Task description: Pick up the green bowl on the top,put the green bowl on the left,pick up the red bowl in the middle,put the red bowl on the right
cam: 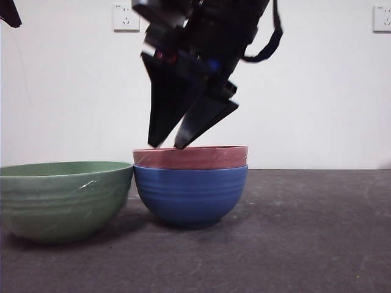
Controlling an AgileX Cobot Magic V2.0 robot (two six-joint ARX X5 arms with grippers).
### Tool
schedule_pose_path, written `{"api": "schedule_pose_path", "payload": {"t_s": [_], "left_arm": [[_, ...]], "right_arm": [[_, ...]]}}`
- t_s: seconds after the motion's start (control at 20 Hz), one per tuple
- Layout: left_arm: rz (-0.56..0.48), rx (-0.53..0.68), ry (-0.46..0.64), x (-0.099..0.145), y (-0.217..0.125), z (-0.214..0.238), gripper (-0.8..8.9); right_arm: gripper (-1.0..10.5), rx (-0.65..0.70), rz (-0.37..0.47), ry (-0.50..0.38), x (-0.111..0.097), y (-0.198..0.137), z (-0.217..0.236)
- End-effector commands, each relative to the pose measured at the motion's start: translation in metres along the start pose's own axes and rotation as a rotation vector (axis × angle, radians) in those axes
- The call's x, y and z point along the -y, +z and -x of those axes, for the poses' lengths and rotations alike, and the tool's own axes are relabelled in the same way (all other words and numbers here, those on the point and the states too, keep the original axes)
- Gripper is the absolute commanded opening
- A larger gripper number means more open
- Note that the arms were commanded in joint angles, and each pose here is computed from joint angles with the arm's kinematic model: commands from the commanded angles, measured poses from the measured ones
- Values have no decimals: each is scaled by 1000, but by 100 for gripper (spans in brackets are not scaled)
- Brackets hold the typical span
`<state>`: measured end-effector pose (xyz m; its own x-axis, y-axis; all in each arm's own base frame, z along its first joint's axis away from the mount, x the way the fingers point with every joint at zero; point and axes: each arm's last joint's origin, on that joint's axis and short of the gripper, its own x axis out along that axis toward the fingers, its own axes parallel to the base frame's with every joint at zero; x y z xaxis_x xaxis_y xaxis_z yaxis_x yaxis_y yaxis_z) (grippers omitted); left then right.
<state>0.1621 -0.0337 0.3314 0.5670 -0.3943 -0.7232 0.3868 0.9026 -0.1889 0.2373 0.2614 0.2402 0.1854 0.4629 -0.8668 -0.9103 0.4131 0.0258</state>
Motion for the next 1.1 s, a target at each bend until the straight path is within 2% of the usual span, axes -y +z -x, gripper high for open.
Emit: {"api": "schedule_pose_path", "payload": {"t_s": [0.05, 0.15, 0.3, 0.9, 1.0, 1.1], "left_arm": [[-14, -5, -6, -1, -1, -1, 435], [-15, -5, -7, 0, -1, -1, 435], [-15, -6, -5, 0, -1, -1, 436], [-24, -2, -5, -1, -1, -1, 435], [-24, -2, -5, -1, -1, -1, 435], [-24, -2, -5, -1, -1, -1, 435]], "right_arm": [[247, -9, 14, 4, 1, 0, -10], [242, -24, 16, 8, 2, -1, -17], [149, -44, 32, 13, 4, -2, -24], [148, -33, 28, 14, 2, -1, -20], [46, -23, 31, 11, 1, 0, -16], [-5, -15, 33, 8, 1, 0, -12]]}}
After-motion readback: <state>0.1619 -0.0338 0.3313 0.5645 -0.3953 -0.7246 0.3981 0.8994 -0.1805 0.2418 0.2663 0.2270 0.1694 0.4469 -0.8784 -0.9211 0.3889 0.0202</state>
